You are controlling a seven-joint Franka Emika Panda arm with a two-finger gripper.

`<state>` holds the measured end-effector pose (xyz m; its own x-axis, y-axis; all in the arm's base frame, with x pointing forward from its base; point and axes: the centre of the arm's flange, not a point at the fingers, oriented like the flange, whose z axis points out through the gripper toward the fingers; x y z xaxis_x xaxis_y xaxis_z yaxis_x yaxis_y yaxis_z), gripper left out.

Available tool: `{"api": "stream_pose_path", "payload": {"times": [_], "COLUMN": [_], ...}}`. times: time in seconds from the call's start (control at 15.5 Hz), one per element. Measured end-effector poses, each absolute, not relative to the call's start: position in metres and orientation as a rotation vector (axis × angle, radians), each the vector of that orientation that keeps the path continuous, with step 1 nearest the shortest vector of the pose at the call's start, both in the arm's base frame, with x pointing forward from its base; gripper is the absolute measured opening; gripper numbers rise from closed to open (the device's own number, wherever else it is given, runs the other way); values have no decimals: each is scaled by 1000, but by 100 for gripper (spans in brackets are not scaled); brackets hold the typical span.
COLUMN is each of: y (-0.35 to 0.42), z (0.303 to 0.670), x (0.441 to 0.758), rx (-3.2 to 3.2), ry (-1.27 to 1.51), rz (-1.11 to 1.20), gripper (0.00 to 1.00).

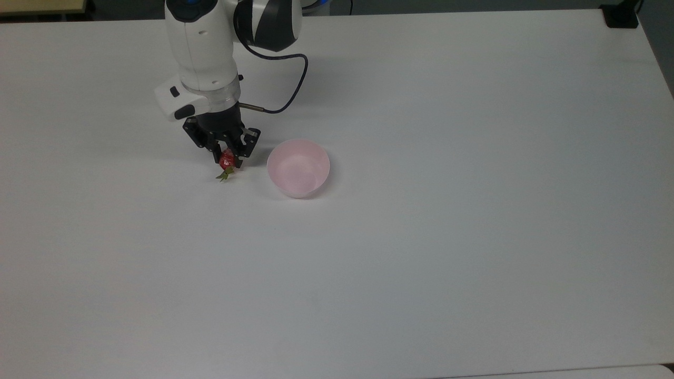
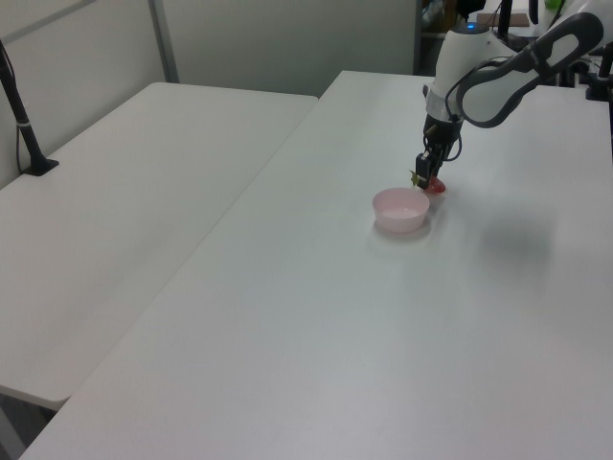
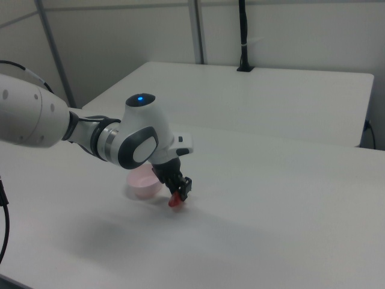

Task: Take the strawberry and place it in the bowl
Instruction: 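Lower the gripper and close it on the strawberry, then carry the strawberry over the pink bowl and lower it inside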

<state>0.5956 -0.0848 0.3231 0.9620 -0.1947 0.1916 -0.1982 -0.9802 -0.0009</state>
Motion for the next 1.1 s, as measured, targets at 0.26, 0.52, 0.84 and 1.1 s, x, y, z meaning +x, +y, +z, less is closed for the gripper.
{"api": "stream_pose_path", "payload": {"times": [0.26, 0.52, 0.84, 1.1], "y": [-84, -34, 14, 22], "z": [387, 433, 383, 360], "x": [607, 619, 626, 627], "rx": [3117, 3196, 3225, 3228], "ry": [-361, -318, -306, -298], "rz": [376, 422, 282, 221], "gripper": [40, 40, 40, 48]}}
